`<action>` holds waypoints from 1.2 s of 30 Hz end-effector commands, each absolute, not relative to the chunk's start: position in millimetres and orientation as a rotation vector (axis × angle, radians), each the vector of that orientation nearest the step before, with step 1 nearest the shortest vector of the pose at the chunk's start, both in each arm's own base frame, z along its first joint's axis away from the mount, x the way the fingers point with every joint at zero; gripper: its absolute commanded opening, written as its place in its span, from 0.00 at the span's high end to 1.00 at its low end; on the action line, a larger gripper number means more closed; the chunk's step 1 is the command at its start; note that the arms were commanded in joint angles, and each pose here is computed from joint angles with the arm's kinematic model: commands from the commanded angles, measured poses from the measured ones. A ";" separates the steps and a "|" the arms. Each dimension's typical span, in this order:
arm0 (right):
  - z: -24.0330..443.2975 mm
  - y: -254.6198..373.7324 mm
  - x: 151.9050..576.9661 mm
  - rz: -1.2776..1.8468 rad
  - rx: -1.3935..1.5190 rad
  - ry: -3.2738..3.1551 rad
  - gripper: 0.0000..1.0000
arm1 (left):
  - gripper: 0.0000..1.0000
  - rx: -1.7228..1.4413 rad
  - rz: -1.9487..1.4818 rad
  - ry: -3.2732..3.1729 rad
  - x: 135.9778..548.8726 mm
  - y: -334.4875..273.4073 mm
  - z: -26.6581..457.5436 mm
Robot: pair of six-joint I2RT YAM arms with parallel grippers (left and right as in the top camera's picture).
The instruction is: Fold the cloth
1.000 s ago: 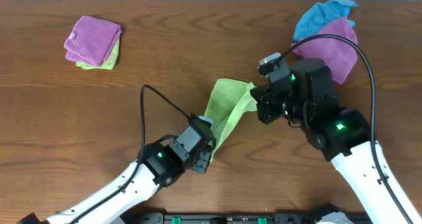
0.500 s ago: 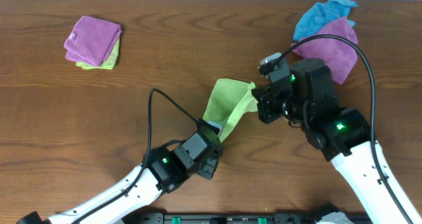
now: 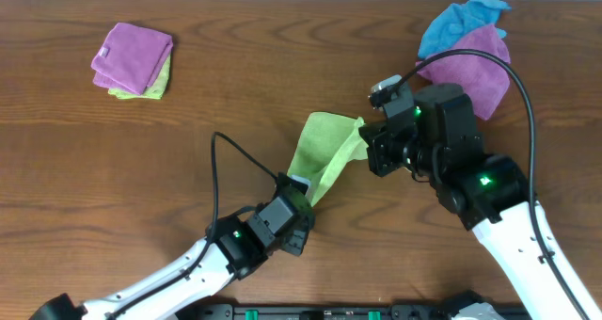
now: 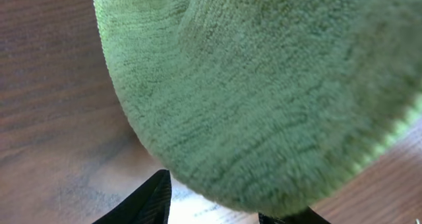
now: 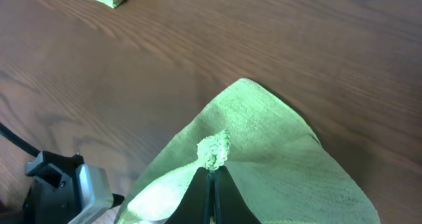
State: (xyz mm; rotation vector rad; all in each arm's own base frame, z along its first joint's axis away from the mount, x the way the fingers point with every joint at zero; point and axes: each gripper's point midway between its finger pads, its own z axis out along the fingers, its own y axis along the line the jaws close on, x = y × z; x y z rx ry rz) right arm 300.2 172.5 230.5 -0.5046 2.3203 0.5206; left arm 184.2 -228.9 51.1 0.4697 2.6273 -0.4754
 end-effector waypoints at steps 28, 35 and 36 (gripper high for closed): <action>244.3 178.0 327.1 0.533 -0.457 2.236 0.99 | 0.95 0.224 0.079 2.282 296.2 -150.2 164.6; 240.0 195.2 360.2 0.578 -0.439 2.172 0.99 | 0.94 0.109 -0.040 2.157 349.1 -123.2 200.1; 243.2 197.2 365.6 0.580 -0.438 2.147 0.99 | 0.94 0.084 -0.053 2.137 354.9 -118.3 204.7</action>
